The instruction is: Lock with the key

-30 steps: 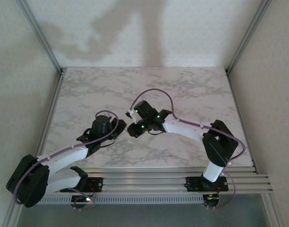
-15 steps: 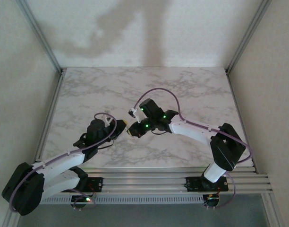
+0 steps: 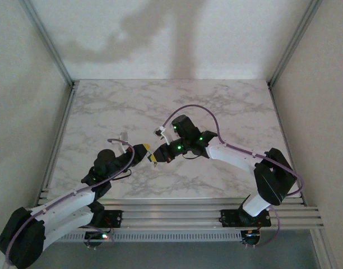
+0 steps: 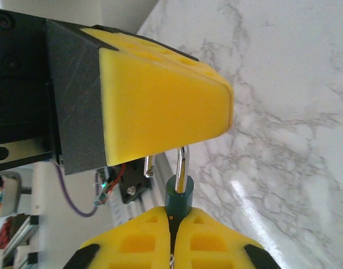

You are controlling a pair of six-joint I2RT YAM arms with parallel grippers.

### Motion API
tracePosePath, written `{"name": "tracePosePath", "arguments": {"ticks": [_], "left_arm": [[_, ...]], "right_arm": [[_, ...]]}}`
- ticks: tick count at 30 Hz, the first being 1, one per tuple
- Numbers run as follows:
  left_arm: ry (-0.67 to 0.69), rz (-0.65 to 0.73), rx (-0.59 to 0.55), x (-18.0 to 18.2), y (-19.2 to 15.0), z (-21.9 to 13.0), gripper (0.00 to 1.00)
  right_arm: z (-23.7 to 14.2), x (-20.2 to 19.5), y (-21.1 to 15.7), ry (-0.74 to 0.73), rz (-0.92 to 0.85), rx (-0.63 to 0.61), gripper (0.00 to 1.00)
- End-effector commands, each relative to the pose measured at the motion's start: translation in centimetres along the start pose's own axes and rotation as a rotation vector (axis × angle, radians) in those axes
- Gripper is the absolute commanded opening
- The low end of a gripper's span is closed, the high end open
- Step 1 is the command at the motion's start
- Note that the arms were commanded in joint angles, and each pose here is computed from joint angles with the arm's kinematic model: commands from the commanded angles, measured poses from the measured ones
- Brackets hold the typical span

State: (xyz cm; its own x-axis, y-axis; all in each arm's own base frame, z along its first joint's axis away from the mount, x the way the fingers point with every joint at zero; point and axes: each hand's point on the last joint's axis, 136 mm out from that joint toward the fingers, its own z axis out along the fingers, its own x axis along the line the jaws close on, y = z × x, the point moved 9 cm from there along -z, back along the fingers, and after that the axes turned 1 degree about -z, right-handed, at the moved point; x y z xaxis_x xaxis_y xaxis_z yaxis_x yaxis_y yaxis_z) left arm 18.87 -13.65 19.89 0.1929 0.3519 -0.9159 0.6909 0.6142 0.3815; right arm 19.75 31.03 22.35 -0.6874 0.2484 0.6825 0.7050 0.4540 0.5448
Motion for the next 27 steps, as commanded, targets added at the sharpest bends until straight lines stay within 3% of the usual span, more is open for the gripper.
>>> {"name": "tracePosePath", "arguments": {"ticks": [1, 27], "left_arm": [[-0.049, 0.057, 0.003, 0.2, -0.3, -0.6, 0.00], [-0.208, 0.101, 0.009, 0.3, -1.9, -3.5, 0.00]], "right_arm": [[-0.8, 2.6, 0.4, 0.192, -0.071, -0.017, 0.00], [-1.3, 3.6, 0.7, 0.431, -0.077, -0.050, 0.00]]}}
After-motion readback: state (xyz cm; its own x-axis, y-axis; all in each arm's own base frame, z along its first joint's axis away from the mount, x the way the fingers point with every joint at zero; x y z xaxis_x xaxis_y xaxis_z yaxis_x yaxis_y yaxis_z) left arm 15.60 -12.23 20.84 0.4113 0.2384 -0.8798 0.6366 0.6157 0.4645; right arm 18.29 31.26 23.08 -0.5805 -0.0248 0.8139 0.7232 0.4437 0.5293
